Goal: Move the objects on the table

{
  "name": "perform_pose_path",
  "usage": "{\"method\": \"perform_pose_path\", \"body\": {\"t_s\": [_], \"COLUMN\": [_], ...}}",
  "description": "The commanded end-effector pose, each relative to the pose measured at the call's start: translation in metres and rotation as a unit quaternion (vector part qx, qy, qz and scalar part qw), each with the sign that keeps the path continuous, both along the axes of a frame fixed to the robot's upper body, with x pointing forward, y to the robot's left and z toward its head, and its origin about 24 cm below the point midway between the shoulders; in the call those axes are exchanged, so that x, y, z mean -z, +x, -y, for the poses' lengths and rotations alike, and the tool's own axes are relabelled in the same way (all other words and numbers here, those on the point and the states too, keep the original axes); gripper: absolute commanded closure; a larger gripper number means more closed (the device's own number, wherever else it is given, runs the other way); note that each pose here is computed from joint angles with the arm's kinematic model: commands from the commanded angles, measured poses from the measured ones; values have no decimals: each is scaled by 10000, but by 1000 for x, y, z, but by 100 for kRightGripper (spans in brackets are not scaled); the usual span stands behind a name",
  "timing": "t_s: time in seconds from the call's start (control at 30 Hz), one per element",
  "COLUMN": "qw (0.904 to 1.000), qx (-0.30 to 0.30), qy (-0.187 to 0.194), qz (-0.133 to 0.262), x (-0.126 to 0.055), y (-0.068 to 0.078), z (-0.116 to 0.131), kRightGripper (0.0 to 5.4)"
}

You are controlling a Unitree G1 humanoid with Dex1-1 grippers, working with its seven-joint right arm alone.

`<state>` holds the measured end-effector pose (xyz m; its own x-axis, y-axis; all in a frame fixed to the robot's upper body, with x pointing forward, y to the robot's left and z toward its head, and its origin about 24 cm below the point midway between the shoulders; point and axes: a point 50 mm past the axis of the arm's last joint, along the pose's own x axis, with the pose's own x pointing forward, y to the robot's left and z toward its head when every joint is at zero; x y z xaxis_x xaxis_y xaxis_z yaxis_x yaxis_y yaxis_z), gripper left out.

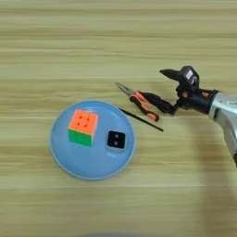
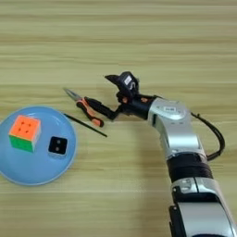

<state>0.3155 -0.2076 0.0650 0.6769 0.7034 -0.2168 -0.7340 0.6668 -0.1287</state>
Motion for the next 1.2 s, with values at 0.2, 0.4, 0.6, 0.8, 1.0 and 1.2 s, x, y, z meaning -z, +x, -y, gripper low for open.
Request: {"method": "perform_pose_path", "body": {"t_s": [0.2, 0.4, 0.6, 0.8, 1.0, 1.2], "qw": [9990, 9987, 9984, 9971, 9938, 9917], "qx": [58, 340, 401, 393, 626, 747], "qy": [-116, -284, -378, -648, -801, -763], "qz": [436, 270, 150, -78, -440, -716], "x": [-20, -9, -1, 9, 15, 20], "y": [13, 14, 12, 9, 11, 12], "z": [-11, -8, -8, -8, -5, -4], "kRightGripper": [2, 2, 2, 2, 2, 2]}}
